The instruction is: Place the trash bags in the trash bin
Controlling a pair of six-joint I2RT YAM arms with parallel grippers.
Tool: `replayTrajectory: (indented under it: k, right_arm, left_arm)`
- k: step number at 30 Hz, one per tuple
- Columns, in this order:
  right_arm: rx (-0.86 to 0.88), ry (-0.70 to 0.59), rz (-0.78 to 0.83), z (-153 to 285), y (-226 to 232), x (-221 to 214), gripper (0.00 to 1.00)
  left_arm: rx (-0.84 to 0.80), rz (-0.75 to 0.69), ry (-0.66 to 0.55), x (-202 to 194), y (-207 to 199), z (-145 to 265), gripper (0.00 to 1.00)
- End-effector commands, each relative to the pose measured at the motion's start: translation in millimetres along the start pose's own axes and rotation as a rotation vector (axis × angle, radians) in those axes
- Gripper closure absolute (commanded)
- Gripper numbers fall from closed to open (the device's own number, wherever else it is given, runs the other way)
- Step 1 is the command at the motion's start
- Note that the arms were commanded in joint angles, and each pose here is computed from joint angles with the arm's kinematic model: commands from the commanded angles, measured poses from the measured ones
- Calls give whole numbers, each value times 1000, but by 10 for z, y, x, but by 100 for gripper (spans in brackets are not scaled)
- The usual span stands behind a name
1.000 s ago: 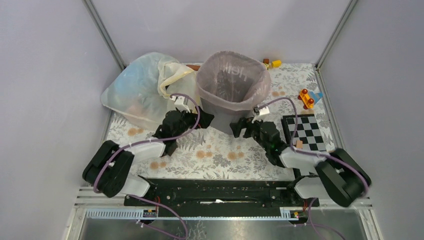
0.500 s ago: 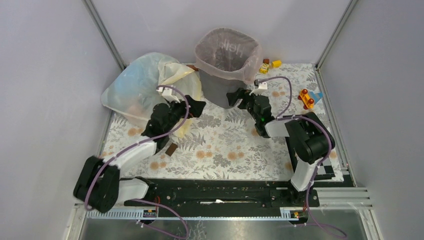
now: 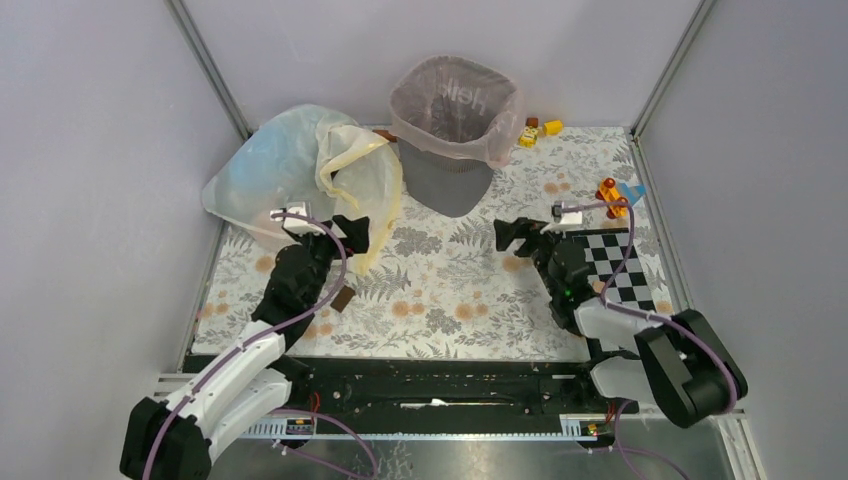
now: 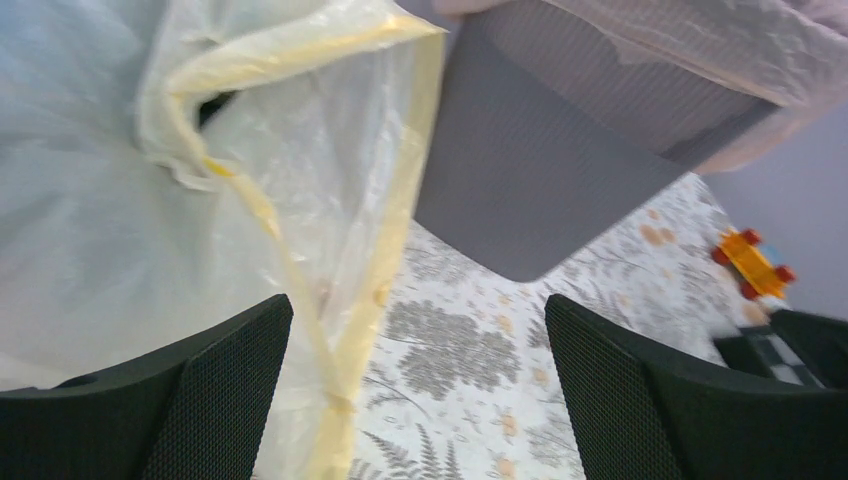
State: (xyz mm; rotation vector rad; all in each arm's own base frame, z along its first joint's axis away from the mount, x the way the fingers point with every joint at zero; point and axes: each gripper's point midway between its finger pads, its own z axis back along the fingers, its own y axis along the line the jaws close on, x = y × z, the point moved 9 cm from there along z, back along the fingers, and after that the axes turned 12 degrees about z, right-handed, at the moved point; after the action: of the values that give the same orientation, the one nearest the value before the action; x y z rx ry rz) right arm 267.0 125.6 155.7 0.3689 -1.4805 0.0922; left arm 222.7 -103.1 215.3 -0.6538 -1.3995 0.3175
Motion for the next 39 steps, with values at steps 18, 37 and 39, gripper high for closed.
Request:
replayTrajectory:
  k: [18, 37, 39]
  right_arm:
    - [-416, 6, 224, 630, -1277, 12, 0]
    - [-261, 150, 274, 165, -1409, -456, 0]
    - [-249, 148, 276, 166, -1401, -450, 0]
  left_arm:
    - [376, -222, -179, 110, 968, -208, 1]
    - [308, -284, -75, -83, 1534, -514, 1]
    - [304, -311, -25, -106, 1552, -591, 1]
